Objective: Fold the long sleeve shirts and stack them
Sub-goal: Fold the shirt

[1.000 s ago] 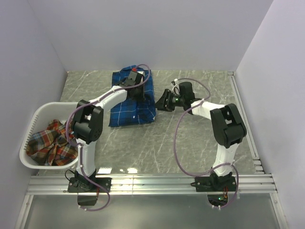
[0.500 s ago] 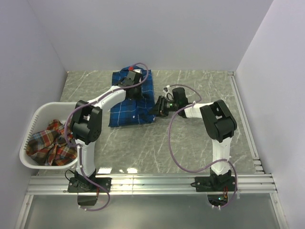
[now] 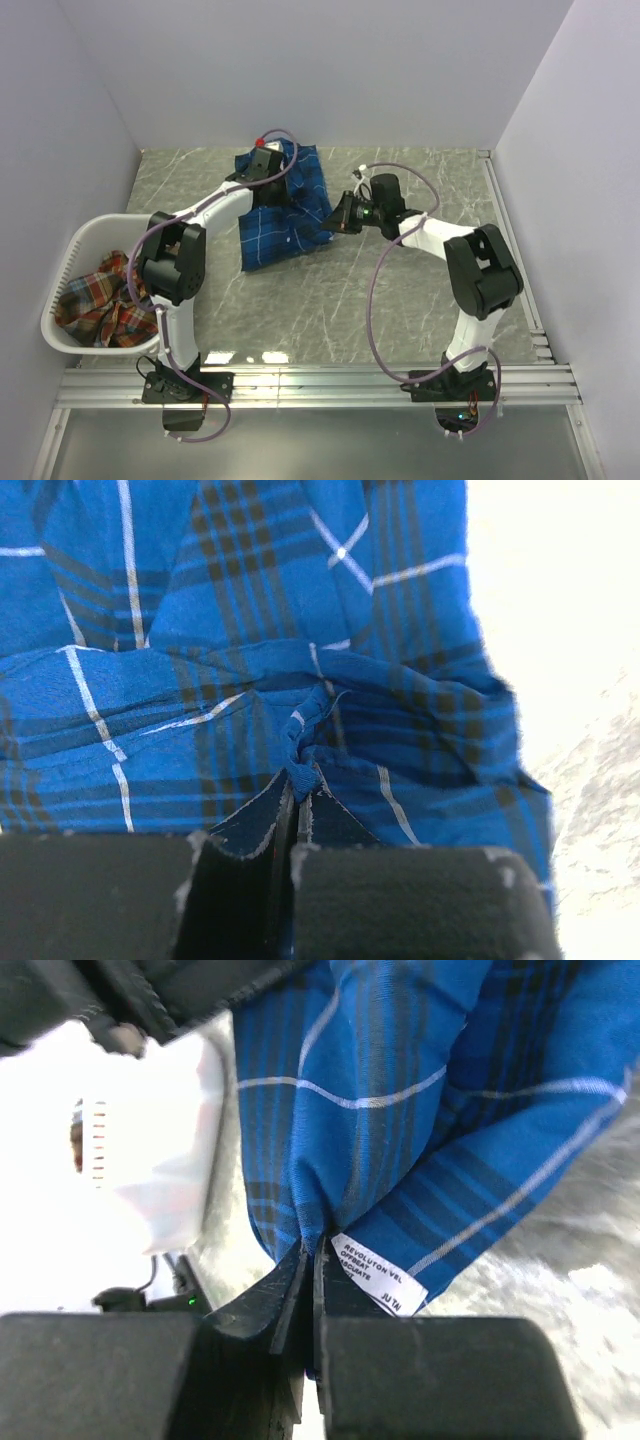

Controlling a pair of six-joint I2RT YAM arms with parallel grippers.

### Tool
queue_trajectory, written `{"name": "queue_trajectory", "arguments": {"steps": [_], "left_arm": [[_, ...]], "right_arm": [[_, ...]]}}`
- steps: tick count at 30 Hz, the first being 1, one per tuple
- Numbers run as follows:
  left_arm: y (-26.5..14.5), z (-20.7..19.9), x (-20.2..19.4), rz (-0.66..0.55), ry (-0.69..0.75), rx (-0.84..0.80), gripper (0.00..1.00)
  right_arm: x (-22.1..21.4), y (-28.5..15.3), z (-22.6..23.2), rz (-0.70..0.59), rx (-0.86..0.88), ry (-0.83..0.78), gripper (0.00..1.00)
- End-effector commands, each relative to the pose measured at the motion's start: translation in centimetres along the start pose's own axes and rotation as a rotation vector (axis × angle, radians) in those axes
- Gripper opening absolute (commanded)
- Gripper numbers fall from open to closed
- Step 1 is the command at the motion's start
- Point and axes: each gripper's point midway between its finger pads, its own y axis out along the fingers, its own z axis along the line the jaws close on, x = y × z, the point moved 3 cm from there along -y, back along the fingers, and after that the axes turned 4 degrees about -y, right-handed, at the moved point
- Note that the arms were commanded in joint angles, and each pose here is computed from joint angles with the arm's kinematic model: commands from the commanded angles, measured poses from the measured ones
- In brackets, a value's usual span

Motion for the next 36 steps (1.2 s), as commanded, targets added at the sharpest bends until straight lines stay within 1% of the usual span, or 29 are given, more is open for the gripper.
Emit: {"name": "queue_trajectory", "arguments": {"steps": [1,3,5,6,7,8,9,10,11,12,14,16,17,19,20,22,23,24,26,31,33,36], "left_arm": [[0.0,0.0,1.7,-0.096,-0.016,-0.019,0.04],[0.6,-0.1,1.4,-0.100,-0.012,-0.033,0.06],[0.7,-0.6,1.5,-0.095,-0.010,-0.059,0.16],[0.4,-0.9,1.6,-0.095,-0.012,-0.071,0.20],[-0.6,-1.5,2.5,-0.119,-0.012,-0.099,0.30],[-1.3,-1.7,2.8,-0.130,-0.015,-0.111,0.37],[-2.1,-2.0,3.2,-0.143,-0.016,-0.122,0.46],[-2.9,-2.1,3.6,-0.152,-0.019,-0.128,0.68],[-4.7,-2.4,4.4,-0.182,-0.028,-0.143,0.76],[-5.6,-2.4,4.7,-0.191,-0.033,-0.143,0.86],[-7.9,-2.0,4.6,-0.193,-0.059,-0.137,0.88],[-9.1,-1.6,3.9,-0.181,-0.075,-0.133,0.88],[-10.1,-1.1,2.6,-0.160,-0.090,-0.129,0.87],[-11.5,-1.3,0.9,-0.133,-0.082,-0.170,0.85],[-11.2,-0.7,-1.3,-0.084,-0.068,-0.164,0.84],[-12.0,-1.5,-3.5,-0.051,-0.035,-0.199,0.83],[-11.8,-1.2,-5.4,-0.019,-0.013,-0.192,0.83],[-11.7,-1.1,-5.9,-0.026,-0.003,-0.188,0.83],[-11.3,-0.9,-7.8,-0.004,0.029,-0.176,0.83],[-9.9,-1.5,-9.4,-0.022,0.094,-0.132,0.83],[-9.2,-1.9,-9.9,-0.018,0.102,-0.120,0.82],[-7.7,-1.9,-10.4,-0.010,0.097,-0.060,0.79]], "right_arm": [[-2.1,-0.7,-1.7,0.014,-0.105,0.036,0.11],[-3.0,-0.4,-2.3,0.052,-0.097,0.062,0.19],[-3.5,0.2,-2.8,0.069,-0.085,0.079,0.24],[-3.3,0.2,-2.7,0.071,-0.074,0.070,0.29],[-3.3,0.1,-2.6,0.076,-0.077,0.065,0.33],[-3.0,-0.1,-2.5,0.072,-0.082,0.052,0.37],[-2.2,-0.2,-2.5,0.053,-0.102,0.018,0.43],[-1.9,-0.8,-2.3,0.049,-0.117,0.006,0.45],[-1.6,-1.1,-2.2,0.042,-0.128,-0.009,0.47],[-1.1,-1.6,-1.8,0.026,-0.130,-0.033,0.49],[-0.9,-2.1,-1.8,0.021,-0.128,-0.032,0.50],[-1.0,-2.5,-1.6,0.018,-0.107,-0.031,0.51],[-1.2,-2.6,-1.4,0.025,-0.092,-0.031,0.51],[-1.5,-2.7,-1.2,0.024,-0.067,-0.042,0.51],[-1.8,-2.7,-1.1,0.031,-0.051,-0.042,0.51],[-2.2,-2.7,-1.2,0.041,-0.039,-0.055,0.51],[-2.2,-2.7,-1.2,0.044,-0.033,-0.069,0.51],[-2.3,-2.6,-1.3,0.047,-0.029,-0.073,0.51],[-2.3,-2.5,-1.3,0.043,-0.021,-0.090,0.51],[-2.7,-2.0,-2.0,0.055,-0.018,-0.085,0.49],[-2.9,-1.8,-2.3,0.057,-0.016,-0.084,0.48],[-2.9,-1.4,-2.6,0.061,-0.014,-0.081,0.47]]}}
